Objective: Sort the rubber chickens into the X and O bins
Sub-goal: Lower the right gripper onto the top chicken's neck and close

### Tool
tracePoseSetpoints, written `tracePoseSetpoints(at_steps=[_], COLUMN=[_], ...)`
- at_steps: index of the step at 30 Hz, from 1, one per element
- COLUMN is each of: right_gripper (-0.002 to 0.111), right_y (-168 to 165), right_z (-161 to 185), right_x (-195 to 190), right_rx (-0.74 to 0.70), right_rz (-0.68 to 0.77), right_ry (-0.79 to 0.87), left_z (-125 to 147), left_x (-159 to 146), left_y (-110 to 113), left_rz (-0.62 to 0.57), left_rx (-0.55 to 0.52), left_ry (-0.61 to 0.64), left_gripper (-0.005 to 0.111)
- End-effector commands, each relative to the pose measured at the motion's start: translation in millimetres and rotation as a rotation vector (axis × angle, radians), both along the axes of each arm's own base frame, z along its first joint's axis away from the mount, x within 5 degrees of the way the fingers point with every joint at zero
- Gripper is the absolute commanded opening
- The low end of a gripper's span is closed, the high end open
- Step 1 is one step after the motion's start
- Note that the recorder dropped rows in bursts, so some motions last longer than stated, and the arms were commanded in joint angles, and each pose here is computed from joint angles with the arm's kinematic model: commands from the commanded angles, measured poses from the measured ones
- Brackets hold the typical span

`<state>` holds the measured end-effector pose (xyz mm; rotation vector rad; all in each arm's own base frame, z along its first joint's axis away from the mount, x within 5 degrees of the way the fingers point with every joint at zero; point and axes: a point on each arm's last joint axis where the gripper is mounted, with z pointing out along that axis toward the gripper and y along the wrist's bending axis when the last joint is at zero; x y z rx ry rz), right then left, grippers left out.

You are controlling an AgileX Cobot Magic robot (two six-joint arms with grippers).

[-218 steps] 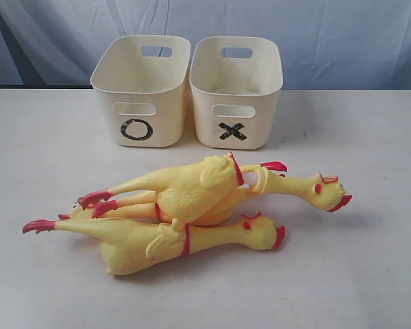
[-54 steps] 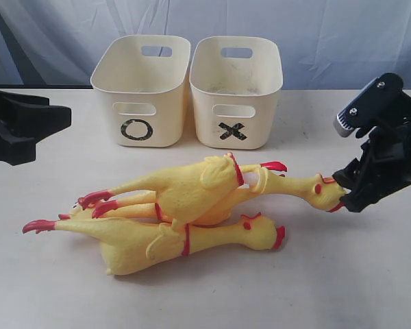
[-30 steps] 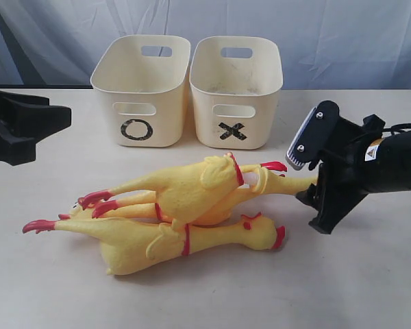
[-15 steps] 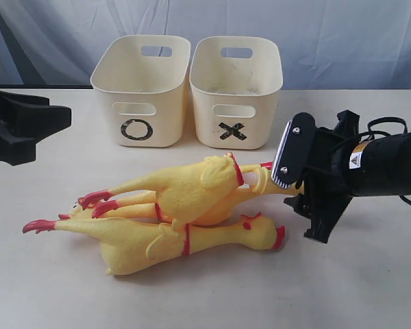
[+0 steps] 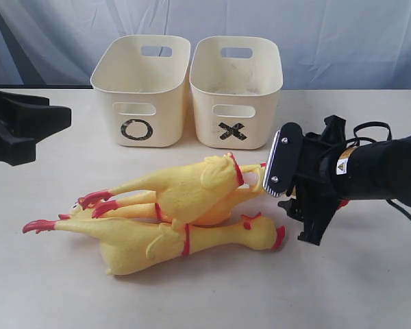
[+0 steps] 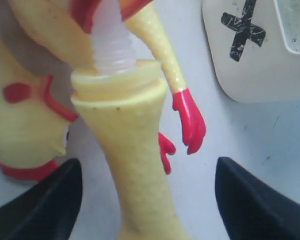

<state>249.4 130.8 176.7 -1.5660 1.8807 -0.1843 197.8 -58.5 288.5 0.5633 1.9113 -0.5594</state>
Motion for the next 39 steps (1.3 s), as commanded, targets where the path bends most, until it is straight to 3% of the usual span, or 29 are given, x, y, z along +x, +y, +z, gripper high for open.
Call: tracePoseSetpoints(at_steps=[1, 10, 18, 28, 36, 39], right_gripper=[0.069, 0.068, 0.046, 0.044, 0.005, -0.001], right_y=[1.3, 1.8, 1.6, 1.4, 0.4, 0.3], right_z=[-4.9, -4.2, -4.5, -4.9, -6.8, -7.0], right_x=[3.8, 4.8, 4.4, 4.0, 2.0, 1.8], right_rx=[-0.008, -0.001, -0.004, -0.007, -0.022, -0.024], right_rz=[0.009, 0.009, 0.009, 0.009, 0.012, 0.012], right_ry=[-0.01, -0.023, -0.017, -0.012, 0.017, 0.019], left_z=[0.6, 0.6, 0.6, 0.6, 0.6, 0.6], left_x=[0.7, 0.7, 0.7, 0.9, 0.9, 0.9], left_y=[0.3, 0.3, 0.3, 0.4, 0.4, 0.4], left_rz=[0.004, 0.004, 0.004, 0.006, 0.006, 0.006], left_rx=[-0.008, -0.008, -0.008, -0.007, -0.007, -0.007], left_ry=[0.002, 0.002, 0.002, 0.002, 0.002, 0.002], left_gripper=[0.042, 0.042, 0.042, 0.042, 0.042, 0.042])
